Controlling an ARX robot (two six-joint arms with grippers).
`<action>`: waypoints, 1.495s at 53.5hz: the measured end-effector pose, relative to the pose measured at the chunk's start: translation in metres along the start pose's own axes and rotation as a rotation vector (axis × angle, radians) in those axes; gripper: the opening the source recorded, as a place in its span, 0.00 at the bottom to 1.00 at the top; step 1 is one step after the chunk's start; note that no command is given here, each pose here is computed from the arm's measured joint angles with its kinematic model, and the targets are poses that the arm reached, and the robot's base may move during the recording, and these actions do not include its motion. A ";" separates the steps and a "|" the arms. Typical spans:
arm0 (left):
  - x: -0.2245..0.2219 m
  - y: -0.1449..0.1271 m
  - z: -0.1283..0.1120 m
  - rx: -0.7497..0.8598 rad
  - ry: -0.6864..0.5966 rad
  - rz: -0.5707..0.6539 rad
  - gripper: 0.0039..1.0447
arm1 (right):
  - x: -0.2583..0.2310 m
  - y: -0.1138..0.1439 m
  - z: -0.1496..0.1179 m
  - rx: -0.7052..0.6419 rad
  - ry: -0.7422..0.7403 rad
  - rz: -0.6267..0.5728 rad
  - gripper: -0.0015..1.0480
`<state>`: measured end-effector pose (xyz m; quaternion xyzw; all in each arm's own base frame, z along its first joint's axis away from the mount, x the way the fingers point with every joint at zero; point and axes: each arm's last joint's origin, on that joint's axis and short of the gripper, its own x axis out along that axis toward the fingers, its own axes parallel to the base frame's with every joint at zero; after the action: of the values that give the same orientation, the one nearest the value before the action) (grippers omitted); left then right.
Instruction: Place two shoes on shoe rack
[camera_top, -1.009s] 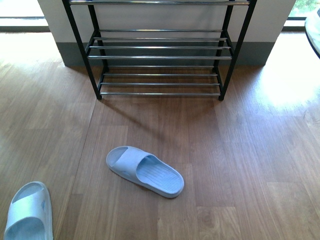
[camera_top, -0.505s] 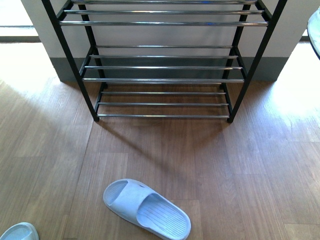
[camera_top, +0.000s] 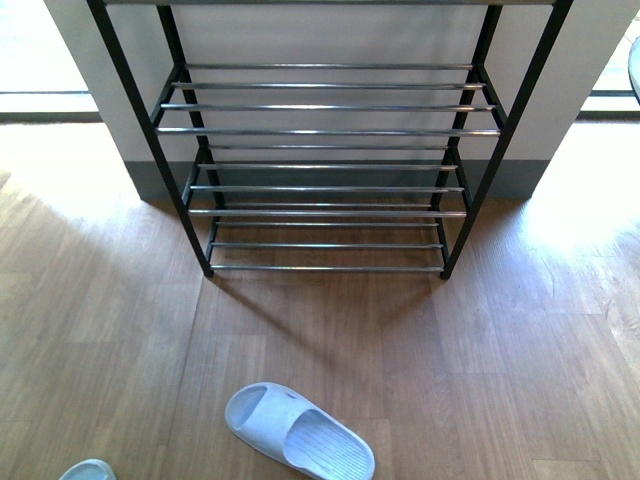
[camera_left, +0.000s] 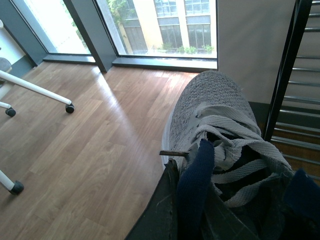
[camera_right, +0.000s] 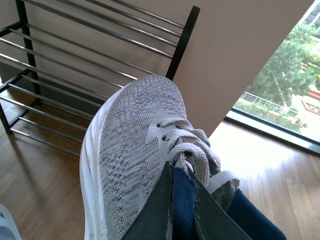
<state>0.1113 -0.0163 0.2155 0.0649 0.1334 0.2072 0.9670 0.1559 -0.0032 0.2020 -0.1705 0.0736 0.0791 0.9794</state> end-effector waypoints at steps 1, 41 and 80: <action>0.000 0.000 0.000 0.000 0.000 0.000 0.01 | 0.000 0.000 0.000 0.000 0.000 0.000 0.01; 0.000 0.001 0.000 -0.002 -0.003 0.022 0.01 | 0.000 0.000 0.001 -0.001 -0.009 0.013 0.01; 0.000 0.000 0.000 -0.001 -0.002 -0.010 0.01 | 0.000 0.000 0.000 0.001 0.000 0.001 0.01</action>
<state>0.1110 -0.0166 0.2156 0.0638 0.1326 0.2022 0.9682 0.1558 -0.0030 0.2020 -0.1698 0.0738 0.0794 0.9795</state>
